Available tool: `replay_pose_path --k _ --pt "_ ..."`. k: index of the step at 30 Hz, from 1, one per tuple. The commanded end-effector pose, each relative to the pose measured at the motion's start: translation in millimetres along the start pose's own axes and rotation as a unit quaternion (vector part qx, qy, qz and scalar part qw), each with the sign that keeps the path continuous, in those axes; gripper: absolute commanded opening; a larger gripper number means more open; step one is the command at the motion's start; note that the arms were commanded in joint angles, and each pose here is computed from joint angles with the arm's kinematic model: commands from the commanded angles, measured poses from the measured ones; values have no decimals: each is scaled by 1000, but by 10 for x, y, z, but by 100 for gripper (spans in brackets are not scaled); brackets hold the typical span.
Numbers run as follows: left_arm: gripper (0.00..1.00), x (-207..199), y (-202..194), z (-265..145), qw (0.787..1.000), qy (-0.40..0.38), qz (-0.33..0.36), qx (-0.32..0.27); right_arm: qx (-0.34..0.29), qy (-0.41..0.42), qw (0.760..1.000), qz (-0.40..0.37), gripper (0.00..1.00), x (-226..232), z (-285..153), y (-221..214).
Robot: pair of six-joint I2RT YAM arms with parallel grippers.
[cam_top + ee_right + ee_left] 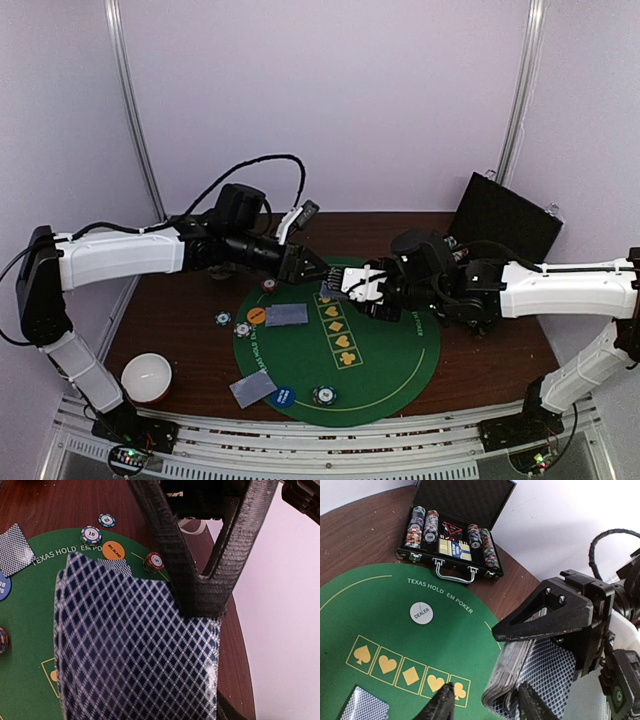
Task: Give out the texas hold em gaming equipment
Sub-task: Pick up the poker card from the face-down deck piles.
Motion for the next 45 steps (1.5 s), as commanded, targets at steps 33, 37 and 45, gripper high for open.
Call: replay_pose_path --k 33,37,45 --pt "0 -383 391 -812 994 57 -6 -98 -1 -54 998 22 46 -247 3 19" --pt "0 -320 307 -1006 987 114 -47 -99 1 -55 998 36 46 -312 24 -26" --pt "0 -197 -850 -1197 949 189 -251 -14 -1 -49 998 38 46 -316 -17 -32"
Point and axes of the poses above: each gripper's point midway between its finger pads, its own z axis out along the fingers, its own x axis along the line the jaws close on, y = z × x, the point moved 2 cm from there along -z, back along the fingers, and after that the axes turned 15 degrees about z, right-handed, at the moved point
